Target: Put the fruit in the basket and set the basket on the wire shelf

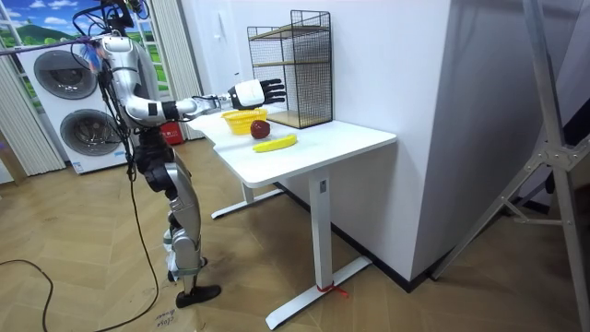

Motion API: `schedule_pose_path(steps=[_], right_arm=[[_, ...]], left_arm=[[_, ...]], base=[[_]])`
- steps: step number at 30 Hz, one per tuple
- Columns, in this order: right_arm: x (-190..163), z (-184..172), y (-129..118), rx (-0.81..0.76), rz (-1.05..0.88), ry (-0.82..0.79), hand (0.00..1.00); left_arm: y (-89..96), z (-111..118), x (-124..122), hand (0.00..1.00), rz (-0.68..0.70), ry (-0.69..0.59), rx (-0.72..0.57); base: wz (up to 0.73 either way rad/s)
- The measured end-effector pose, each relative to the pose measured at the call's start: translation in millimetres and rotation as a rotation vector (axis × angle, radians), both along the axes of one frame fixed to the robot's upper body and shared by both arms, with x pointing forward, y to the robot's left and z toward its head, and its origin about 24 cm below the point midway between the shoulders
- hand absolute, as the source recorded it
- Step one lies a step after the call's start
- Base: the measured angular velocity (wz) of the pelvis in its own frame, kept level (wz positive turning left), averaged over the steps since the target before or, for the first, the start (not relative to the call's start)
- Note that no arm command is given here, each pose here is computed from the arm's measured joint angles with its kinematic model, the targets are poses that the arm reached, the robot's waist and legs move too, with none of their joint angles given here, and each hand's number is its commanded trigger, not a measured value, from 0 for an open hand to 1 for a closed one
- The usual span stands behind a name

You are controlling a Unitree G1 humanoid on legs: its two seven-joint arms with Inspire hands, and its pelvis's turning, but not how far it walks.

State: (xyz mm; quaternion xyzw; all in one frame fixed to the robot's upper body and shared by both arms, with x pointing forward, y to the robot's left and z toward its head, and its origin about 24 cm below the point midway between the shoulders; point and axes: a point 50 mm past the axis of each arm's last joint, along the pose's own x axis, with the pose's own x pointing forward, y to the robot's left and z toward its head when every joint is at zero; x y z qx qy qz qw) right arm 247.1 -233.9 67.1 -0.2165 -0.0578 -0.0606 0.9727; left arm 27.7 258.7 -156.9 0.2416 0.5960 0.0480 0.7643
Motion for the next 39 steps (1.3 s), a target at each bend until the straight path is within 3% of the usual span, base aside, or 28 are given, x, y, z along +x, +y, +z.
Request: schedule_pose_path(steps=[39], right_arm=[[0.6,-19.8,27.8,-0.054,0.212,0.148,0.00]], left_arm=[[-1.8,0.5,13.9,0.00,-0.006,-0.031,-0.041]], base=[[0.00]])
